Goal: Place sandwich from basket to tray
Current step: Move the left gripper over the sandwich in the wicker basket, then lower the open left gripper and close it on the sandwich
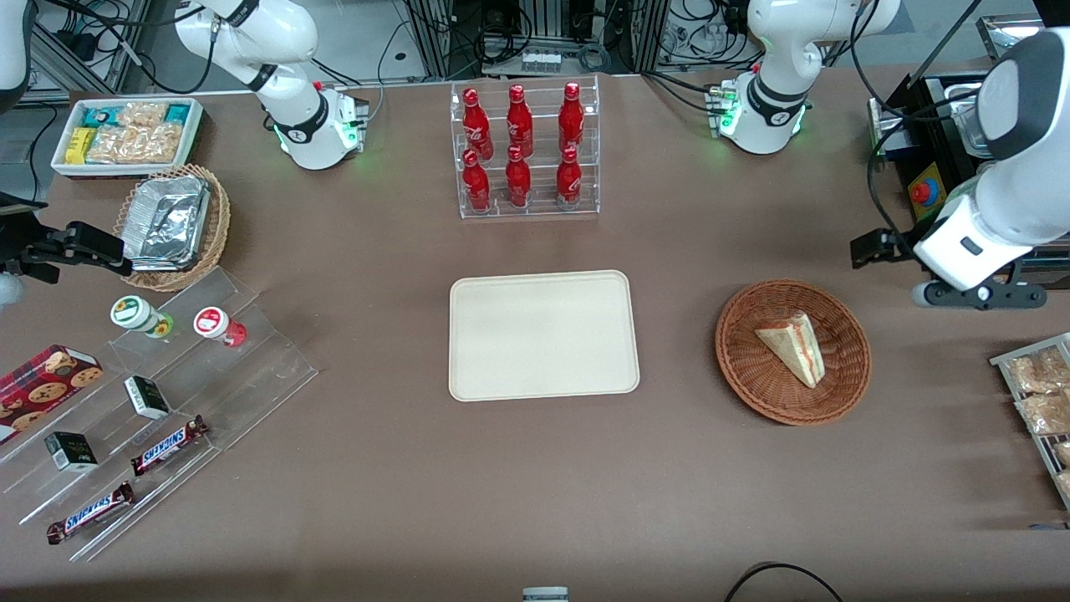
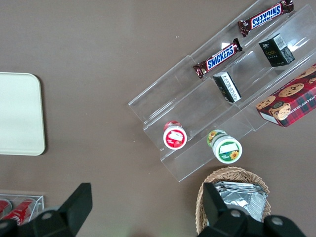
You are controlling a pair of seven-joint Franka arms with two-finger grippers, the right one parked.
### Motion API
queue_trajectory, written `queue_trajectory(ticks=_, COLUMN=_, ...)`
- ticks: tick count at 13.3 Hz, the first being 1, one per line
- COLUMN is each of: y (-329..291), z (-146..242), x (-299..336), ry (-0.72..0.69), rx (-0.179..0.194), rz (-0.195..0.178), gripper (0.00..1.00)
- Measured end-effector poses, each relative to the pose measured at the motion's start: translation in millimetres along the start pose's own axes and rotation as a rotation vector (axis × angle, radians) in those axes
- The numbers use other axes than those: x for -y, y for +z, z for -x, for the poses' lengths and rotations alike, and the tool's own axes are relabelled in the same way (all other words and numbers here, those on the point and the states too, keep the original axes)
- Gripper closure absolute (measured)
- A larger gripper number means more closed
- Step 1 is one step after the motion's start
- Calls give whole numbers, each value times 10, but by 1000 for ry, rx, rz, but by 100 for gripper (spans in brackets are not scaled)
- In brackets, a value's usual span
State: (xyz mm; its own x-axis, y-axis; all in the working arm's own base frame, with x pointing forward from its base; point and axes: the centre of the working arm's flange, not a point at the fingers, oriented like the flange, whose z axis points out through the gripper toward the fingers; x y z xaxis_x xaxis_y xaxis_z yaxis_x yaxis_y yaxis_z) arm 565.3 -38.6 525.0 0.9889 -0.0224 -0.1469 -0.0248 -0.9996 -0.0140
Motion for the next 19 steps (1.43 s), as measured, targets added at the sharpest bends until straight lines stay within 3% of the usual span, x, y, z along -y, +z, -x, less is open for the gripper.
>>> queue_trajectory(ticks=4, y=516, z=-195, x=-22, ry=-51, rx=-38, rz=6, gripper=0)
queue_trajectory(ticks=8, y=1029, z=-275, x=-49, ry=-181, rx=-48, rz=12, gripper=0)
queue_trajectory(ticks=12, y=1429, z=-244, x=-84, ry=-387, rx=-82, rz=27, gripper=0)
queue_trajectory(ticks=15, y=1601, z=-198, x=-170, ry=-466, rx=-86, rz=32, gripper=0)
queue_trajectory(ticks=19, y=1894, z=-115, x=-186, ry=-547, rx=-118, rz=48, gripper=0)
